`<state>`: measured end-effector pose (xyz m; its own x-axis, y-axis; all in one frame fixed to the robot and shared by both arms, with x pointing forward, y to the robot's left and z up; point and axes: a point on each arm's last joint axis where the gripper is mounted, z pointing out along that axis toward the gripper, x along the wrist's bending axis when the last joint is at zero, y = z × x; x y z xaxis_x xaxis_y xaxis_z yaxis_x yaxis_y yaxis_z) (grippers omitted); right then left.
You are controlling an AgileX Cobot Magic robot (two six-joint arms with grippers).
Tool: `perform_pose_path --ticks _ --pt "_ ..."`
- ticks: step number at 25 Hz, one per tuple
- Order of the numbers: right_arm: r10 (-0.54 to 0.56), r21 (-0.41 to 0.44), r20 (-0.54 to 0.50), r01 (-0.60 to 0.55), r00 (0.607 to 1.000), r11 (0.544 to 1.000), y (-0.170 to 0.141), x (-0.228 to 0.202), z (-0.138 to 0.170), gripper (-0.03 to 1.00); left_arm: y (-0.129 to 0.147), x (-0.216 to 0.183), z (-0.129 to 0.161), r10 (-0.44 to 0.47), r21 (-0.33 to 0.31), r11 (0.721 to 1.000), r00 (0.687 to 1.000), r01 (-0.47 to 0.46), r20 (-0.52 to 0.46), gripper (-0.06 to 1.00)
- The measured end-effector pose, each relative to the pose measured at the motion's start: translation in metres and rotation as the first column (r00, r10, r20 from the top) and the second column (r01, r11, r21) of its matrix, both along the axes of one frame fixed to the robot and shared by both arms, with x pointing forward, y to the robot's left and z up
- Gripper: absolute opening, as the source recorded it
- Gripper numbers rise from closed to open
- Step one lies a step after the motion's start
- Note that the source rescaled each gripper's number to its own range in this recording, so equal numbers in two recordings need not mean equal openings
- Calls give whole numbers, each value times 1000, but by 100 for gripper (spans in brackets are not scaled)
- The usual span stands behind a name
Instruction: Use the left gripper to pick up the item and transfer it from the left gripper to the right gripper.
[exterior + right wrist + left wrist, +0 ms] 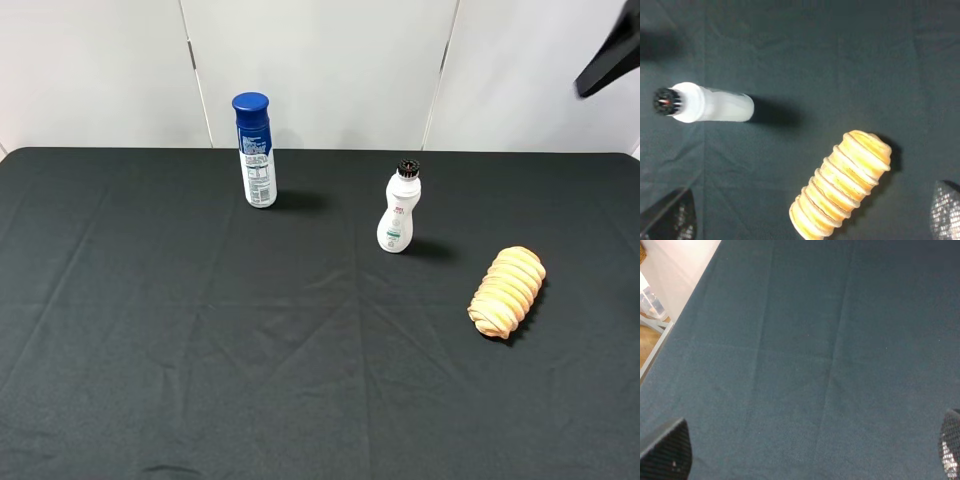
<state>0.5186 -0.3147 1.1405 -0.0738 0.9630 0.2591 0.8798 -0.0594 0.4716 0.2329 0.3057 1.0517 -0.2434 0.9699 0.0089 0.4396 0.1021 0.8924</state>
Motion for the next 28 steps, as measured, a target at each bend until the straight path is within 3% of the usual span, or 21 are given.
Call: perform_pose_path --ticks 10,13,21,28 --pt "7 -104 250 19 968 994 9 -83 67 100 0 0 0 0 0 1000 1000 0 0 100" --pt "9 -121 301 29 954 992 13 -111 72 100 0 0 0 0 0 1000 1000 0 0 100" --pt "38 -146 281 3 959 989 27 -184 -1 100 0 0 0 0 0 1000 1000 0 0 99" --pt "-28 -184 339 95 940 978 24 -233 -52 100 0 0 0 0 0 1000 1000 0 -2 99"
